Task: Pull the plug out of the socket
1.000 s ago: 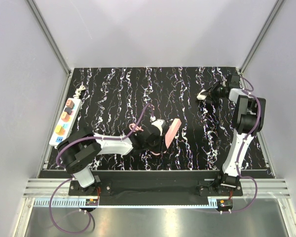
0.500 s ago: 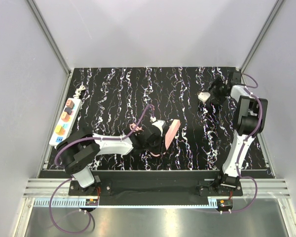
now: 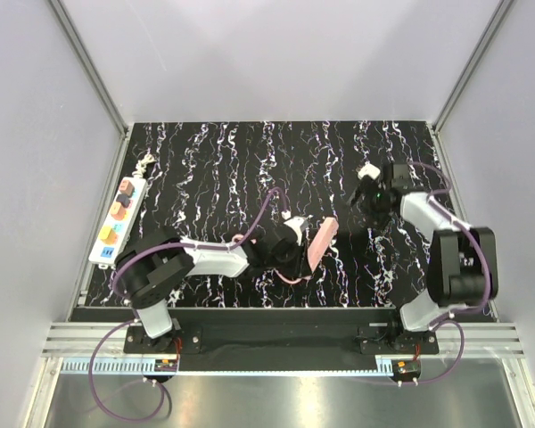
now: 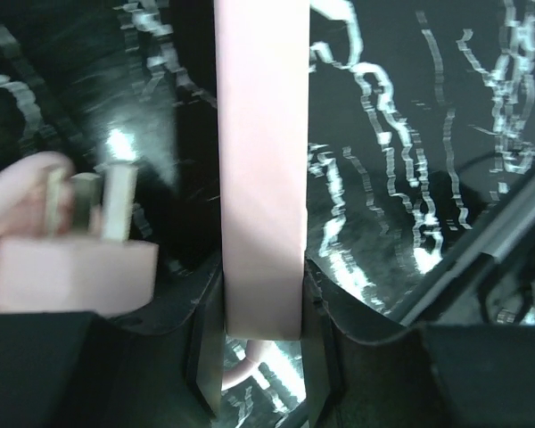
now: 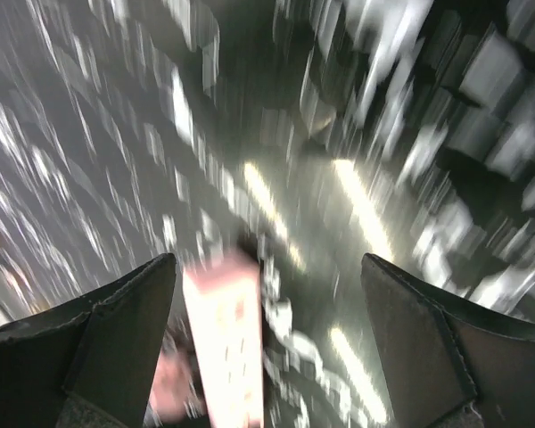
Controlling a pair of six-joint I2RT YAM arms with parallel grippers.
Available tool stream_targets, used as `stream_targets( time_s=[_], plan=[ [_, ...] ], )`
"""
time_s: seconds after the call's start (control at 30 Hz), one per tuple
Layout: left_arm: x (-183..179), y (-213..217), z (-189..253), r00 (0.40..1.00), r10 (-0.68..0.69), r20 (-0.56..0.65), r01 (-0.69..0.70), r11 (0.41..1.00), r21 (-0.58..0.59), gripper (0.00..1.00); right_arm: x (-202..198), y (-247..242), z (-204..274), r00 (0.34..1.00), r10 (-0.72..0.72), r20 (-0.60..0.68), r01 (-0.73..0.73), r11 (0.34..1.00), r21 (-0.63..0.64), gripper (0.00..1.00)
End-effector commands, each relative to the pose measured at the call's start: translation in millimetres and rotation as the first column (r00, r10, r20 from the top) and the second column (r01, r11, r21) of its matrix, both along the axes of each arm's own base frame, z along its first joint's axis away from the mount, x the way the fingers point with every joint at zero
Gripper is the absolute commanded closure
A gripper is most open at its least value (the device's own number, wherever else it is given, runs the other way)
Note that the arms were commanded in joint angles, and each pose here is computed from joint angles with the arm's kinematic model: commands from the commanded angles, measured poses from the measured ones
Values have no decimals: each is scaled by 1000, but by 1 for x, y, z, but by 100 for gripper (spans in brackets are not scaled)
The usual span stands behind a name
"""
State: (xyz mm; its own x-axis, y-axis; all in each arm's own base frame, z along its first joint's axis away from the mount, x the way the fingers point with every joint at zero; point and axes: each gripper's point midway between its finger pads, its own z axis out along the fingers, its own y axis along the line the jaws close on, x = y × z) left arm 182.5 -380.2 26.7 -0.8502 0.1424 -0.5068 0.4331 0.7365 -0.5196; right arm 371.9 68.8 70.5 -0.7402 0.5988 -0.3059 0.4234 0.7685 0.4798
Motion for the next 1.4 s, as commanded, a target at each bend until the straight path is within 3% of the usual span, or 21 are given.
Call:
stream_targets(
  time_s=[0.0,0.2,0.3,0.57,0.7,0.97,1.37],
  plan=[
    [-20,-19,-2,993,-87,-83,81,994,-70,100,-38,14,7,1000,7,27,-7,1000,-2,8],
    [-22,-26,-5,990,-90,-106,80,992,-101,96,-77,29,16,993,97,71,-101,993,55,8],
    [-20,-21,-2,994,-75,-85,69,995,-77,85,-87,34,14,990,125,71,-131,988,83,8],
    [-11,-11,20,999,-52,-14,52,998,-45,37,-98,55,-8,992,123,4,-122,983,138,9],
    [-8,-3,44,997,-47,65,49,998,-32,22,-98,68,-11,994,112,-4,-110,983,150,10],
    [-7,12,93,986,-26,166,36,998,-56,19,-106,78,-8,998,59,-25,-54,983,174,16],
    [-13,63,166,945,78,318,-23,985,-172,18,-114,93,-29,994,-16,-104,21,999,43,21]
  ],
)
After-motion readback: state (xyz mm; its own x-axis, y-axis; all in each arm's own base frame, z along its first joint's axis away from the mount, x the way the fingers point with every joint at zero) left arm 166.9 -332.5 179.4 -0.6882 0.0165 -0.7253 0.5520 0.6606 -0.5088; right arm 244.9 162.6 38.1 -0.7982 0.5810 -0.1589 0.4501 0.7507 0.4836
